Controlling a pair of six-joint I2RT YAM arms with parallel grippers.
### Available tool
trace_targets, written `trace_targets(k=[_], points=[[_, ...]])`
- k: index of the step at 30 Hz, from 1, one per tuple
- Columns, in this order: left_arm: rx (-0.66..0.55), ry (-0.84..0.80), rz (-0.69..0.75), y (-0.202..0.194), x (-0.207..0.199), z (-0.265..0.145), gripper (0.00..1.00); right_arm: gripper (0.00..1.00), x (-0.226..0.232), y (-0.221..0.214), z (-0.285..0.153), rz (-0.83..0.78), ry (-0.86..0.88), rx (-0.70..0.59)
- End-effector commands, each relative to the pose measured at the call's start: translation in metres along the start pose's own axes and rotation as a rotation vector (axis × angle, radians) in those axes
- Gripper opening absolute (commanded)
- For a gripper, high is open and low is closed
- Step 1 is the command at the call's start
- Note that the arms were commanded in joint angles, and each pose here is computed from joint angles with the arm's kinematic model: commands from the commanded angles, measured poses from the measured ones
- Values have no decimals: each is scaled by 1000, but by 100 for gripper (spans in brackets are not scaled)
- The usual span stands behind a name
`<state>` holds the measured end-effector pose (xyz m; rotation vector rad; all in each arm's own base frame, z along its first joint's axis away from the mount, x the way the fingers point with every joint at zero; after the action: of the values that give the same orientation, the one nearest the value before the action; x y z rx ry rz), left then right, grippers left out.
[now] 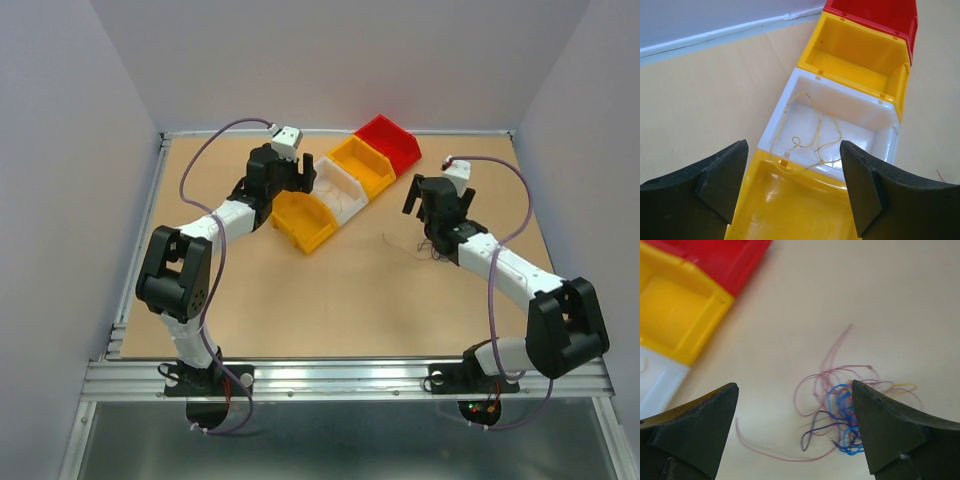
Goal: Untangle the cables
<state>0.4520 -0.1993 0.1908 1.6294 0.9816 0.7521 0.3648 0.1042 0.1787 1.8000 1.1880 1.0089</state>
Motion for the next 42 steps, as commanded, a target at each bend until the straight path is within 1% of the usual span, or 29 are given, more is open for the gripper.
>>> trace_targets(k=[1,4,9,12,14,16,17,18,20,22,23,24,27,31,32,35,37,39,40,42], points=[[-122,-54,80,37,-20,-16,85,100,-54,10,-7,83,-280,-107],[-126,-60,107,36,-26,-18,85,100,-73,2,4,113,-306,-59],[-159,-87,143,41,-38,-26,85,100,-94,-31,36,98,-354,74],[-185,-123,170,43,-49,-33,85,100,-92,-43,48,87,-347,129],[-199,-138,200,44,-55,-38,85,96,-88,-48,53,83,-326,155],[-214,-157,219,45,-64,-42,85,78,-87,-50,54,74,-318,168],[-218,-165,241,45,-67,-45,85,49,-85,-50,53,75,-306,173],[-229,-175,250,46,-71,-47,85,34,-83,-45,51,80,-291,165],[-255,-212,284,48,-82,-54,85,12,-80,-43,45,94,-255,169],[-265,-251,316,44,-92,-60,85,5,-74,-30,34,113,-206,141],[-276,-297,337,43,-105,-64,85,4,-72,-25,28,126,-184,130],[-288,-317,375,43,-111,-66,85,1,-72,-26,23,131,-162,135],[-289,-414,437,31,-137,-73,86,1,-64,-9,5,159,-79,94],[-245,-503,512,11,-169,-71,86,1,-61,4,-17,178,1,45],[-215,-532,537,0,-182,-69,86,0,-58,11,-26,190,38,24],[-184,-531,563,-12,-195,-62,86,1,-53,17,-39,203,102,0],[-182,-542,570,-14,-201,-63,86,1,-42,32,-55,219,209,-41],[-187,-557,567,-14,-204,-66,86,1,-32,34,-67,222,307,-37],[-192,-562,564,-13,-204,-67,86,1,-26,50,-80,238,370,-96],[-206,-570,562,-11,-205,-71,86,0,-17,59,-95,247,459,-120]])
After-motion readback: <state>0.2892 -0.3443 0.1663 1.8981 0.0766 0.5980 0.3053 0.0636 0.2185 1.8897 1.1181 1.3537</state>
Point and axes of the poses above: each gripper's point midway between its finger pads, its own z axis out along the fingers, its own x axis along the line the jaws close on, y = z × x, the point moved 4 cm from there along -z, back along the fingers, and after that the axes turned 7 degrees about z, right-handed, at the moved point
